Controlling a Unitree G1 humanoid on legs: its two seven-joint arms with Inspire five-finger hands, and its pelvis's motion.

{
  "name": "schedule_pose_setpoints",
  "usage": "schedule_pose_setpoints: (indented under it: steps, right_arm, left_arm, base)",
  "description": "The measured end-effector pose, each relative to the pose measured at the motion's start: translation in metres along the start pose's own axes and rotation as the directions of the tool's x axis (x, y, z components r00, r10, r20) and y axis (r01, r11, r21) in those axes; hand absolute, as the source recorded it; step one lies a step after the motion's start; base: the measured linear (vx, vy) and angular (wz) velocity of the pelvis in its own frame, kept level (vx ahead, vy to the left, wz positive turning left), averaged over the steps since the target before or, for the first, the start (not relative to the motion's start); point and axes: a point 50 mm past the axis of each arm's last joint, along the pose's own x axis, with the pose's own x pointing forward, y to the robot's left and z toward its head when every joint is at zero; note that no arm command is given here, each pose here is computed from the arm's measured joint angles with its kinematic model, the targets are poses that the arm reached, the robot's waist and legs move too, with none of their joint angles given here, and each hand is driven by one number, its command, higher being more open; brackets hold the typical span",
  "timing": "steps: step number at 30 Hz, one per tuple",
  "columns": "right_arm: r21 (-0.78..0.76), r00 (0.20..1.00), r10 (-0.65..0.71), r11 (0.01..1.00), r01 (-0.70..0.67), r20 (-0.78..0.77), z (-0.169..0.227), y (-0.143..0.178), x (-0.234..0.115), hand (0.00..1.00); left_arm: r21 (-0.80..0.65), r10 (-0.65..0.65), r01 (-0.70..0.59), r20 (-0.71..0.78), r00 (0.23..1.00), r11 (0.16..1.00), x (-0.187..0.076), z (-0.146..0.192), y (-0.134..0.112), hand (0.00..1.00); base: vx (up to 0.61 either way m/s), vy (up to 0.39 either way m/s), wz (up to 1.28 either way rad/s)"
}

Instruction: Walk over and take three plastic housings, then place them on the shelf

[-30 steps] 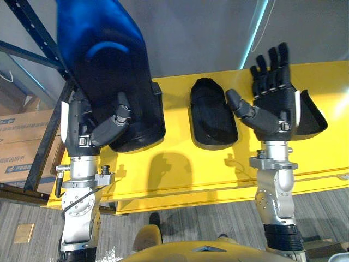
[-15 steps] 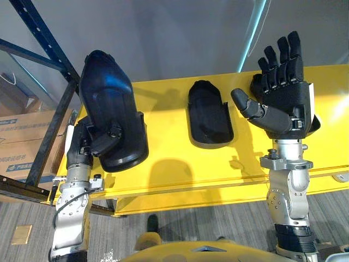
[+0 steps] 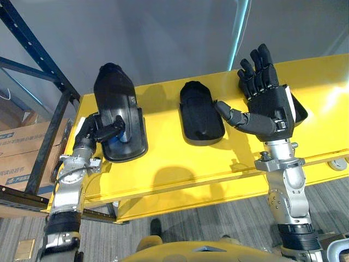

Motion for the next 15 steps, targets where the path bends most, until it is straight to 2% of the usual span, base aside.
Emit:
schedule_pose_setpoints:
  steps: [5, 8, 15]
  right_arm:
    - [0.011, 1.000, 0.023, 1.000, -0.023, -0.011, -0.002, 0.004, 0.002, 1.00]
    - [0.011, 1.000, 0.016, 1.000, -0.016, -0.010, -0.002, 0.004, 0.002, 1.00]
    - [0.011, 1.000, -0.001, 1.000, 0.001, -0.008, -0.002, 0.003, 0.003, 1.00]
  left_arm:
    - [0.009, -0.008, 0.009, -0.082, 0.997, 1.000, 0.011, -0.007, -0.001, 1.00]
    - [0.097, 0.002, 0.010, -0.118, 0.993, 0.995, 0.011, -0.011, 0.000, 1.00]
    - [0.188, 0.080, -0.049, -0.157, 0.984, 0.981, 0.018, -0.011, 0.005, 1.00]
  base:
    - [-0.02, -0.004, -0.11]
    - [-0.06, -0.008, -0.09]
    - [-0.04, -0.003, -0.12]
